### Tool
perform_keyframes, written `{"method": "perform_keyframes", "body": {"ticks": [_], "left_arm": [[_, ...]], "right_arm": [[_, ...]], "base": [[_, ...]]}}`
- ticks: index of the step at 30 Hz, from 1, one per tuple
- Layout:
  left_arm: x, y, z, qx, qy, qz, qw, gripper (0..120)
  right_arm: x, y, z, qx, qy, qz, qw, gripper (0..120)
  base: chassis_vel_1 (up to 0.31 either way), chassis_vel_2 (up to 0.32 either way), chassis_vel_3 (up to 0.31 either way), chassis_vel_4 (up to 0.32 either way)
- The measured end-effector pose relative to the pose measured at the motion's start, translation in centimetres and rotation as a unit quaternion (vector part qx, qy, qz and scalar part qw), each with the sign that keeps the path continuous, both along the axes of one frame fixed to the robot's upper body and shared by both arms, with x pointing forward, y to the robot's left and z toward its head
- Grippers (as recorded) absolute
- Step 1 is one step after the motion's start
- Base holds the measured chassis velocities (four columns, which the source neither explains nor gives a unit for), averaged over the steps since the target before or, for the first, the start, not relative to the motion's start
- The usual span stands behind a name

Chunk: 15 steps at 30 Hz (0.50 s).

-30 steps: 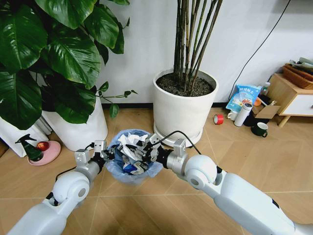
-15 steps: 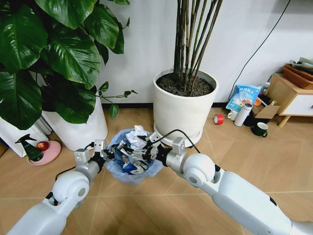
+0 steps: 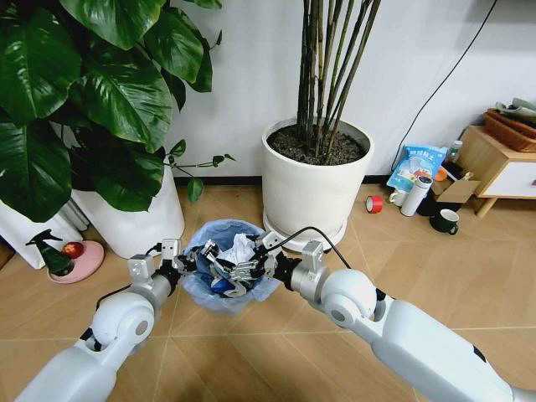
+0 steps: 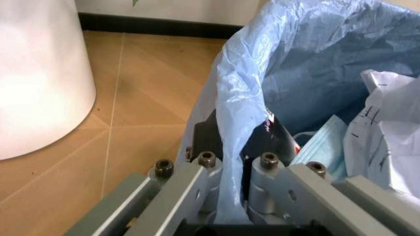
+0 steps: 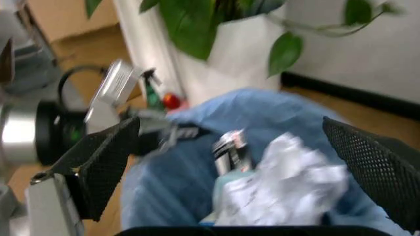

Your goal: Pick up the trash bin and place the garbage on the floor into it.

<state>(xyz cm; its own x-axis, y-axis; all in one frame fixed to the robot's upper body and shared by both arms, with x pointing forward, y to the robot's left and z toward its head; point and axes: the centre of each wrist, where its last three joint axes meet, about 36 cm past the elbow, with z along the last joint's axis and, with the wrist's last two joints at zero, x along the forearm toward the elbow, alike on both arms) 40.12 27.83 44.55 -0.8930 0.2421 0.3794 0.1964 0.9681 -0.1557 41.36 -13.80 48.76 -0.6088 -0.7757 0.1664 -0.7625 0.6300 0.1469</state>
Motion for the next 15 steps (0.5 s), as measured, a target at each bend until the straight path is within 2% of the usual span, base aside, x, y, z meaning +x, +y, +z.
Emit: {"method": "perform_keyframes", "body": {"ticks": [6, 15], "left_arm": [[0.0, 0.0, -0.3, 0.000, -0.001, 0.004, 1.0000, 0], [-0.5, -0.3, -0.7, -0.007, -0.005, 0.017, 0.9998, 0]], "right_arm": [[-0.6, -2.6, 0.5, -0.015, -0.040, -0.077, 0.996, 100], [-1.7, -6.2, 0.0, -0.047, -0.089, -0.217, 0.971, 100]], "base": [[0.000, 0.000, 0.000, 0.000], [0.000, 0.000, 0.000, 0.000]]}}
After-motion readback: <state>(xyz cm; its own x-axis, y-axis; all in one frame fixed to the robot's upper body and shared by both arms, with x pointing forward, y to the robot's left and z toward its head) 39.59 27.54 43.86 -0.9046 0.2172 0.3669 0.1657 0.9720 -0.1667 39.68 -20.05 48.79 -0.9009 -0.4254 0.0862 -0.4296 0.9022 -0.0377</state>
